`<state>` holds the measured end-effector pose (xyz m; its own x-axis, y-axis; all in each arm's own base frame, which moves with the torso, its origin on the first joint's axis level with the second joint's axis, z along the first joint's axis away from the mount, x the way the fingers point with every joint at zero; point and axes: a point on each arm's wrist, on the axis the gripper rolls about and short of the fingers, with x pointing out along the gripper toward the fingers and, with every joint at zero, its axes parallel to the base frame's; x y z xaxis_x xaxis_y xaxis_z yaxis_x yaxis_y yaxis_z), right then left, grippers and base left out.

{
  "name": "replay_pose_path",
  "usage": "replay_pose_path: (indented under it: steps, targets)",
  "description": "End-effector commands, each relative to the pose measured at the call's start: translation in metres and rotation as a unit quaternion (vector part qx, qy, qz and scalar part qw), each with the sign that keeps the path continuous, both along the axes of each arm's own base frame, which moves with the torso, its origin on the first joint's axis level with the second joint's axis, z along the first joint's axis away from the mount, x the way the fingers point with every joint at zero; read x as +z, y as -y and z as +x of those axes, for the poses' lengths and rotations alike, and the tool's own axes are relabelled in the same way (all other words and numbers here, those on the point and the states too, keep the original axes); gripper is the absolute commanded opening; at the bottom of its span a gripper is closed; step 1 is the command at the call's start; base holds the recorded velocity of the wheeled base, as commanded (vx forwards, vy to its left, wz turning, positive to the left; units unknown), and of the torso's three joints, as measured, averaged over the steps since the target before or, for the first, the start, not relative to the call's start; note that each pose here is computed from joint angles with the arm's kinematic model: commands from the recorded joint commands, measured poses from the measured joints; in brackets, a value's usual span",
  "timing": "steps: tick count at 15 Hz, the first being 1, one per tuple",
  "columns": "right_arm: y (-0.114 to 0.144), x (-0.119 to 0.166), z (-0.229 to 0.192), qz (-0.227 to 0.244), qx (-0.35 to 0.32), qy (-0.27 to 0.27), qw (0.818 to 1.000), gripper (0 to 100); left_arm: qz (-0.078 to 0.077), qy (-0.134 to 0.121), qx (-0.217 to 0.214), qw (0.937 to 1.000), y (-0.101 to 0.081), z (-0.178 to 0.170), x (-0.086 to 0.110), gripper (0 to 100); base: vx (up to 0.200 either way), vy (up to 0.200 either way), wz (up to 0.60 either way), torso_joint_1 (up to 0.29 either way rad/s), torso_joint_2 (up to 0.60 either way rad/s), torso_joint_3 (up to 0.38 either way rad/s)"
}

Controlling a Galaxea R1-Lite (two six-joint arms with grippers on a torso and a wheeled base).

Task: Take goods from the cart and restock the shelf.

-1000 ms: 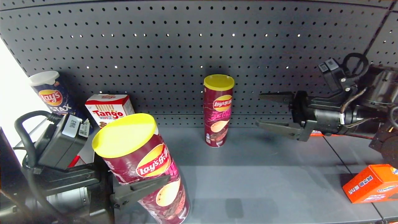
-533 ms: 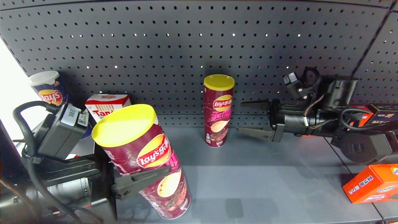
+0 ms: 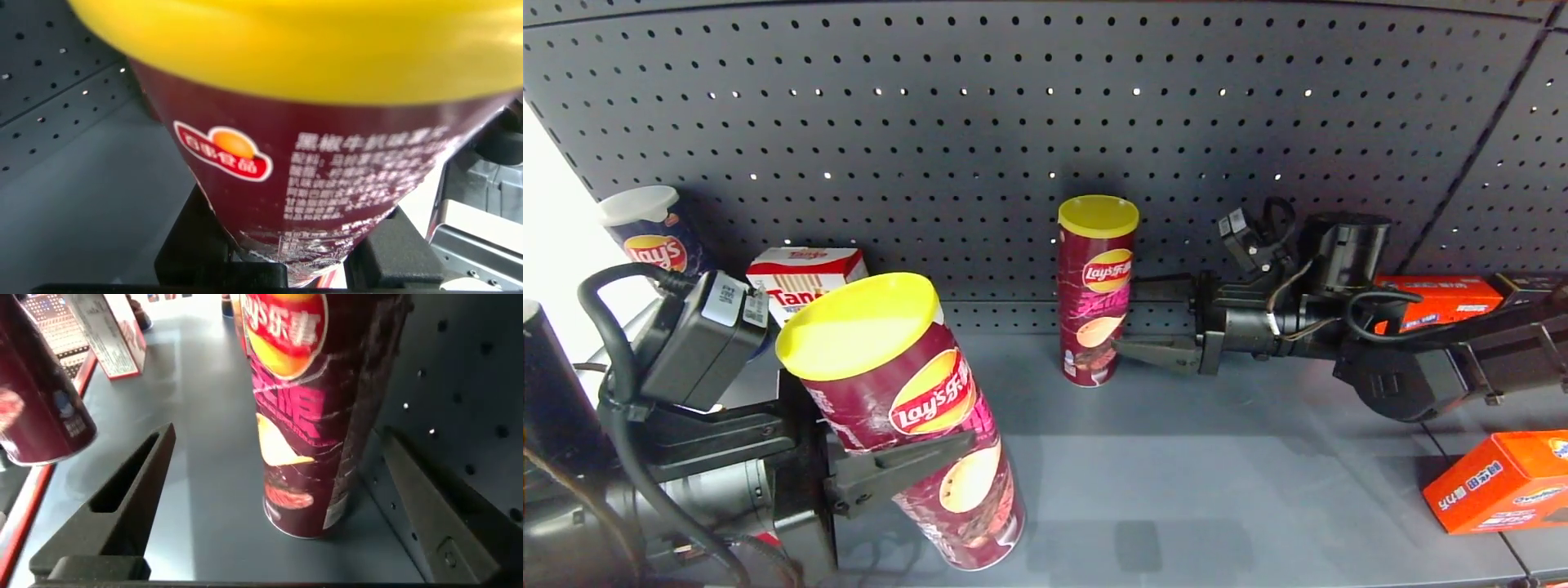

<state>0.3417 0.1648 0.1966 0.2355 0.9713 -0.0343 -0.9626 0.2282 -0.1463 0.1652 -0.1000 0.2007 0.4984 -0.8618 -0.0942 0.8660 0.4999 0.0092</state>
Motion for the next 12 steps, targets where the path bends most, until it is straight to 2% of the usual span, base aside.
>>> replay_pose_path:
  steps: [1, 8, 12]
  targets:
    - [-0.004, -0.009, 0.007, -0.004, 0.001, -0.008, 1.0, 100, 0.0, -0.001, 0.002, 1.0, -0.001, 0.001, -0.001, 0, 0.0, 0.0, 0.0, 0.0, 0.0, 0.0]
    - [-0.012, -0.022, 0.014, 0.002, 0.011, 0.005, 1.0, 100, 0.003, -0.006, 0.002, 1.0, 0.0, 0.002, -0.003, 0, 0.0, 0.0, 0.0, 0.0, 0.0, 0.0]
    - [-0.023, -0.02, 0.007, 0.003, 0.027, 0.007, 1.0, 100, 0.004, -0.008, 0.003, 1.0, 0.001, 0.003, -0.004, 0, 0.0, 0.0, 0.0, 0.0, 0.0, 0.0]
